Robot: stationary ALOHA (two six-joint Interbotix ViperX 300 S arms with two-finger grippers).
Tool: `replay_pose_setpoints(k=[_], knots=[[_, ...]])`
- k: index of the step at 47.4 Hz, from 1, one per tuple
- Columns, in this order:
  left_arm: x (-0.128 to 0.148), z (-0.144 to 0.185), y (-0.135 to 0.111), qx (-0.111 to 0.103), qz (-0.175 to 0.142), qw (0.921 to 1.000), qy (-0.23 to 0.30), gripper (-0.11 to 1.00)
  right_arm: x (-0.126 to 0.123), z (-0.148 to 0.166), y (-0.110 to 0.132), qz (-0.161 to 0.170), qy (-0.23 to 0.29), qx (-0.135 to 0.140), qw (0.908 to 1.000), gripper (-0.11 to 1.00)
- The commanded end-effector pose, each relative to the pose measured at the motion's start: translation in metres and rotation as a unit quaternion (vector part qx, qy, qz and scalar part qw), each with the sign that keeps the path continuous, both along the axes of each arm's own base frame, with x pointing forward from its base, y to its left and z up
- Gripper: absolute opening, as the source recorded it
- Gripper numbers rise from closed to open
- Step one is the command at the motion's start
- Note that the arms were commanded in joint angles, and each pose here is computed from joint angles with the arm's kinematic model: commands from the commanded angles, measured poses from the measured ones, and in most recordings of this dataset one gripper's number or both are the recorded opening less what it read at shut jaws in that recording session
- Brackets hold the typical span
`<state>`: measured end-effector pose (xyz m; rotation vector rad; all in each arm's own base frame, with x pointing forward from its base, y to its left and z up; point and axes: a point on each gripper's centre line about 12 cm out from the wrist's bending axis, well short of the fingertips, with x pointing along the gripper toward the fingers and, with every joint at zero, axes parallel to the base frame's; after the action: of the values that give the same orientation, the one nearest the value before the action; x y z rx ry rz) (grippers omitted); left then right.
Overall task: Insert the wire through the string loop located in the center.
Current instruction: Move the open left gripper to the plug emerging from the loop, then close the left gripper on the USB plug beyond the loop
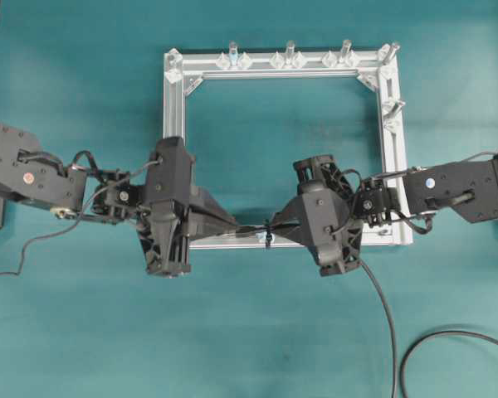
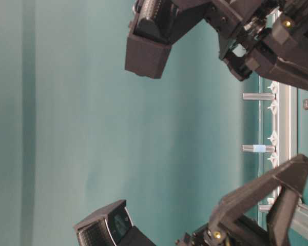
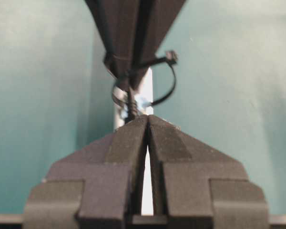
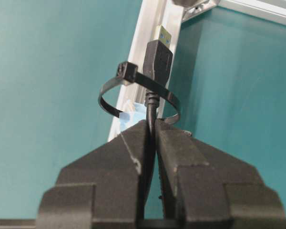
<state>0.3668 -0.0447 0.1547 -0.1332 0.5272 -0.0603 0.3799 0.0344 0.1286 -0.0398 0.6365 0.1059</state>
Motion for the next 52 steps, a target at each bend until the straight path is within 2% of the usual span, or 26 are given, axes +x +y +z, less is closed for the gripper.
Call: replay_pose_setpoints(k=[1,15,22,25,33,35,52], knots=[[0.004,0.014,-0.004,-0.002,-0.005,0.9999,-0.015,0.00,0.006,0.012,-0.001,0.000,-0.021,0.001,0.9998,0.07],[0.002,0.007,-0.003,0.002,-0.007,0.9996,0.026,0.00,0.007,0.012,0.000,0.001,-0.024,0.001,0.9997,0.07],[0.003,0.007,-0.001,0.001,-0.004,0.9995,0.030,0.01,0.006,0.012,0.000,0.000,-0.024,0.001,0.9997,0.07],[0.005,0.007,-0.002,0.001,-0.004,0.9996,0.029,0.10,0.006,0.012,0.000,0.001,-0.024,0.001,0.9997,0.07],[0.009,0.007,-0.002,0.003,-0.004,0.9996,0.028,0.54,0.006,0.012,0.000,0.001,-0.024,0.002,0.9997,0.07],[0.010,0.008,-0.002,0.002,-0.004,0.9996,0.027,0.62,0.006,0.012,0.000,0.000,-0.024,0.002,0.9997,0.07],[0.020,0.007,-0.004,0.003,-0.006,0.9994,0.033,0.65,0.005,0.012,0.000,0.001,-0.024,0.002,0.9997,0.07]])
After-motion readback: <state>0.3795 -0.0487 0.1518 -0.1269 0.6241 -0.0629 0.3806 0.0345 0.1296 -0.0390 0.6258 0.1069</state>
